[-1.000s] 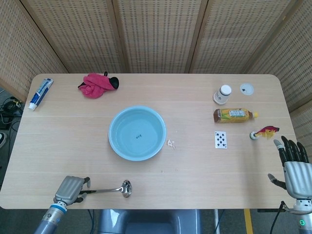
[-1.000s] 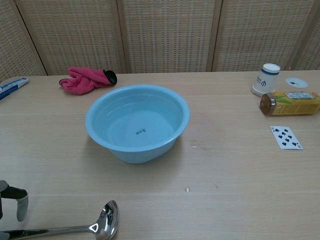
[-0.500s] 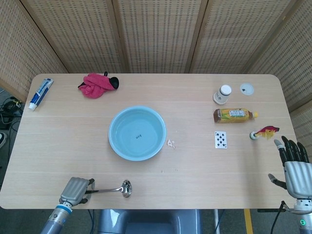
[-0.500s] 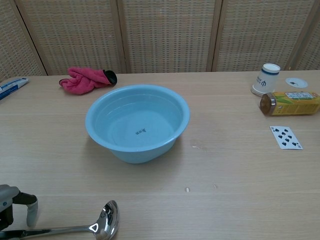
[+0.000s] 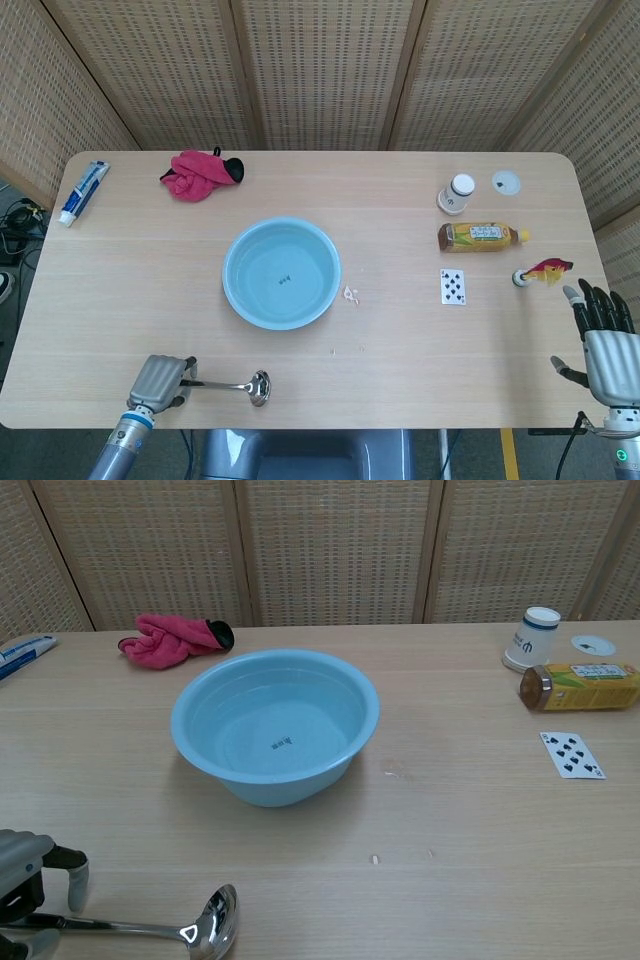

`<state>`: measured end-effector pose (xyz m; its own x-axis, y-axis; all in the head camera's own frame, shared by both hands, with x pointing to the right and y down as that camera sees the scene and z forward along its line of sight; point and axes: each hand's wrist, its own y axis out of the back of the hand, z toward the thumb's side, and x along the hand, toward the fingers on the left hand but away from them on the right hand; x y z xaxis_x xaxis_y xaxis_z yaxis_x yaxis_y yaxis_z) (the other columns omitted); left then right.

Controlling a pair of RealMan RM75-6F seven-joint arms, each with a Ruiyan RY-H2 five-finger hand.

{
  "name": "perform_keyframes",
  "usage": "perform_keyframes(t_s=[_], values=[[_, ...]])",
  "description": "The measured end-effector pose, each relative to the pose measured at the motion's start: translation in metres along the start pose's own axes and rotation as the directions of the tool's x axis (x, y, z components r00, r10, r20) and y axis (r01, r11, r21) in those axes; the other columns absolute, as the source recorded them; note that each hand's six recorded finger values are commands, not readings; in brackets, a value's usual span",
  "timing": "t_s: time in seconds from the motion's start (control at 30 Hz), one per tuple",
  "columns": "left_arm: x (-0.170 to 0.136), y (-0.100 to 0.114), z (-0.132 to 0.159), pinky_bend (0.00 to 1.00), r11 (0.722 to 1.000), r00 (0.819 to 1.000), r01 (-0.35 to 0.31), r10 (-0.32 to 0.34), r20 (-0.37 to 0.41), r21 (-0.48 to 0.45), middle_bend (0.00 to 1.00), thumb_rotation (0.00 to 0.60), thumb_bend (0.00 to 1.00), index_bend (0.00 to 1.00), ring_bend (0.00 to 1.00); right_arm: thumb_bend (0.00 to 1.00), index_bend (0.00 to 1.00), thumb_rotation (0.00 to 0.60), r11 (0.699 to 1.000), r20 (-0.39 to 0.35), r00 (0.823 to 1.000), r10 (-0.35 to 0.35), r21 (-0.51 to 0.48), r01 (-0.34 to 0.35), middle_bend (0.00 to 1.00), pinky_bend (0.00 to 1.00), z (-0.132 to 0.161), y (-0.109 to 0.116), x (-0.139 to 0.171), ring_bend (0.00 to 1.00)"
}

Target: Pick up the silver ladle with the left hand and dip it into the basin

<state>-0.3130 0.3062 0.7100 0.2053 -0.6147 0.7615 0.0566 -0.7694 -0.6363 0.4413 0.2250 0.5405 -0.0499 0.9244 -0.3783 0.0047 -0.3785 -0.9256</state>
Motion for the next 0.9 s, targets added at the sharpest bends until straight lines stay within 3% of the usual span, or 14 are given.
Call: perform_keyframes(t_s=[0.63, 0.9], values=[[0.0056, -0.0053, 0.0062, 0.98, 1.0, 1.0, 0.007, -0.008, 0.005, 0.021, 0.98, 0.6, 0.37, 0.49, 0.91, 0.0, 0.0, 0.6, 1.0, 0.001, 1.0, 0.01, -0.001, -0.01, 0.0, 0.0, -0.0002, -0.0021, -0.0007, 0.0], [0.0072, -0.0068, 0.0064, 0.98, 1.0, 1.0, 0.009, -0.009, 0.001, 0.024, 0.98, 0.6, 0.45, 0.55, 0.91, 0.0, 0.0, 0.6, 1.0, 0.003, 1.0, 0.01, -0.005, -0.01, 0.0, 0.0, -0.0013, -0.0015, -0.001, 0.0]])
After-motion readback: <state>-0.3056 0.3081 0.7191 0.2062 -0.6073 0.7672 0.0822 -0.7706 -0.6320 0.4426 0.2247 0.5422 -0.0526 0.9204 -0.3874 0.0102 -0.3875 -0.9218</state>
